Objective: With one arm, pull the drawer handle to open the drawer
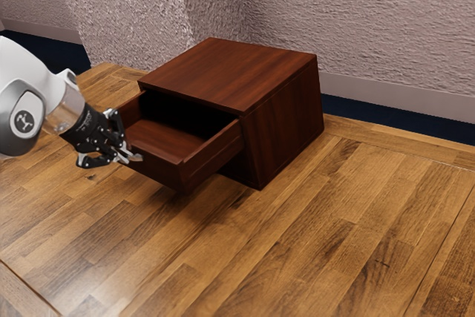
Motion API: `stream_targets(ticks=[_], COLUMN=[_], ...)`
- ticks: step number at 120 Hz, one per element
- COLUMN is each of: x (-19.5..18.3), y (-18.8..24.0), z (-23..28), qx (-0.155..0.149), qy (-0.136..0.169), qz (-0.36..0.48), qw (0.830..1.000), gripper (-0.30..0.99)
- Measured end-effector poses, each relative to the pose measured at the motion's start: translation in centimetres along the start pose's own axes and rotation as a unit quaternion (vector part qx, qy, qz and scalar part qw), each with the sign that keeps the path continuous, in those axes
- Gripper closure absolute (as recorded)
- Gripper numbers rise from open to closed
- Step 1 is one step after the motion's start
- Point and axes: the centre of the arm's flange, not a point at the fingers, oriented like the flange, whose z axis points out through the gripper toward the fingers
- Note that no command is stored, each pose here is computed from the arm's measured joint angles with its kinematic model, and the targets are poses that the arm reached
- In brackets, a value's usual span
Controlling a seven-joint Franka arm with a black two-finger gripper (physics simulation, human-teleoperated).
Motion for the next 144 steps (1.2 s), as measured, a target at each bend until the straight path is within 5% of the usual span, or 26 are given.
stream_targets(ticks=[72, 87, 111, 144], x=[-0.4, -0.2, -2.2, -3.5], y=[-1.0, 0.3, 7.7, 7.2], z=[-3.9, -6.6, -10.0, -8.8], qx=[-0.034, -0.031, 0.056, 0.157], qy=[-0.016, -0.017, 0.002, -0.022], qz=[0.013, 0.018, 0.049, 0.053], qw=[0.999, 0.999, 0.997, 0.986], gripper=[0.55, 0.35, 0.14, 0.04])
